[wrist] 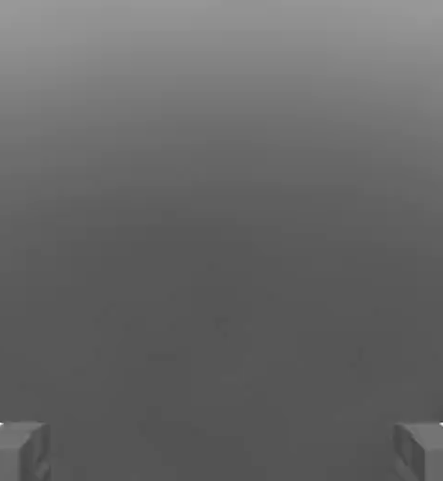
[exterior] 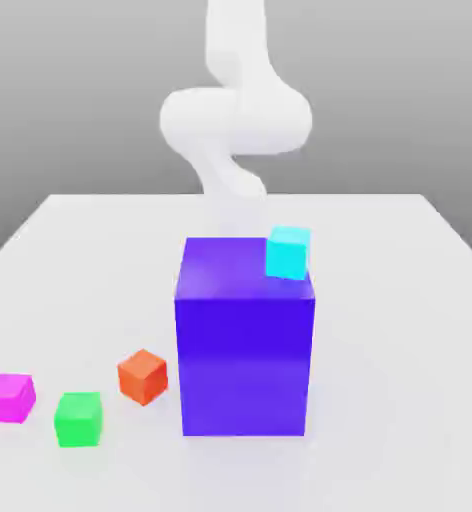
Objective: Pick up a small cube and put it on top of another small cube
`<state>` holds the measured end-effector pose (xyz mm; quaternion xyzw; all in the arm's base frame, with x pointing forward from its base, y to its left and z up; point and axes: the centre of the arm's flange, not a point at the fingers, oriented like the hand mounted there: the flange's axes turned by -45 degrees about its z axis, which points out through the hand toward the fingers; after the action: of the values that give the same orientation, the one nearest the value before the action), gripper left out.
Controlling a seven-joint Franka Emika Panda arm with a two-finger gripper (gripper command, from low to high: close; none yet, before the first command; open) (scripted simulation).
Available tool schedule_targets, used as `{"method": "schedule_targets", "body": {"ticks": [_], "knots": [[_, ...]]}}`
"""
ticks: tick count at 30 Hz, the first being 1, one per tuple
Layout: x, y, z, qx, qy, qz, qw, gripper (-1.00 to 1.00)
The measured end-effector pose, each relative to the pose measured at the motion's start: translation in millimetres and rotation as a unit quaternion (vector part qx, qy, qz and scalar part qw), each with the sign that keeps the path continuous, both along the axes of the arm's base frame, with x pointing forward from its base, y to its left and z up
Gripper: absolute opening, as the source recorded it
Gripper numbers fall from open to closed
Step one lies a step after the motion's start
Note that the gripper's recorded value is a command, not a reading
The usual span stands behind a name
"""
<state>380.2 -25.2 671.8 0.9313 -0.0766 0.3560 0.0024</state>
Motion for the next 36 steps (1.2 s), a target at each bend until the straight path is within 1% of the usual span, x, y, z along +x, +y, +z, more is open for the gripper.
{"method": "schedule_targets", "body": {"ticks": [3, 6, 9, 12, 16, 20, 25, 27, 30, 31, 36], "knots": [[33.5, -38.1, -52.7, 0.029, 0.041, -0.084, 0.995, 0.00], [55.0, -79.2, -106.8, 0.059, 0.077, -0.165, 0.981, 0.00], [65.3, -122.2, -163.4, 0.090, 0.110, -0.245, 0.959, 0.00], [64.6, -164.8, -221.7, 0.121, 0.140, -0.323, 0.928, 0.00], [47.7, -216.5, -300.4, 0.163, 0.176, -0.423, 0.874, 0.00], [6.0, -270.4, -378.2, 0.209, 0.203, -0.529, 0.797, 0.00], [-40.0, -291.3, -469.1, 0.256, 0.236, -0.618, 0.705, 0.00], [-46.0, -294.0, -496.2, 0.262, 0.239, -0.628, 0.693, 0.00], [-48.3, -294.4, -533.6, 0.263, 0.240, -0.631, 0.689, 0.00], [-48.9, -294.0, -541.5, 0.263, 0.240, -0.632, 0.689, -1.00], [-48.7, -294.1, -541.4, 0.263, 0.239, -0.632, 0.689, -1.00]]}}
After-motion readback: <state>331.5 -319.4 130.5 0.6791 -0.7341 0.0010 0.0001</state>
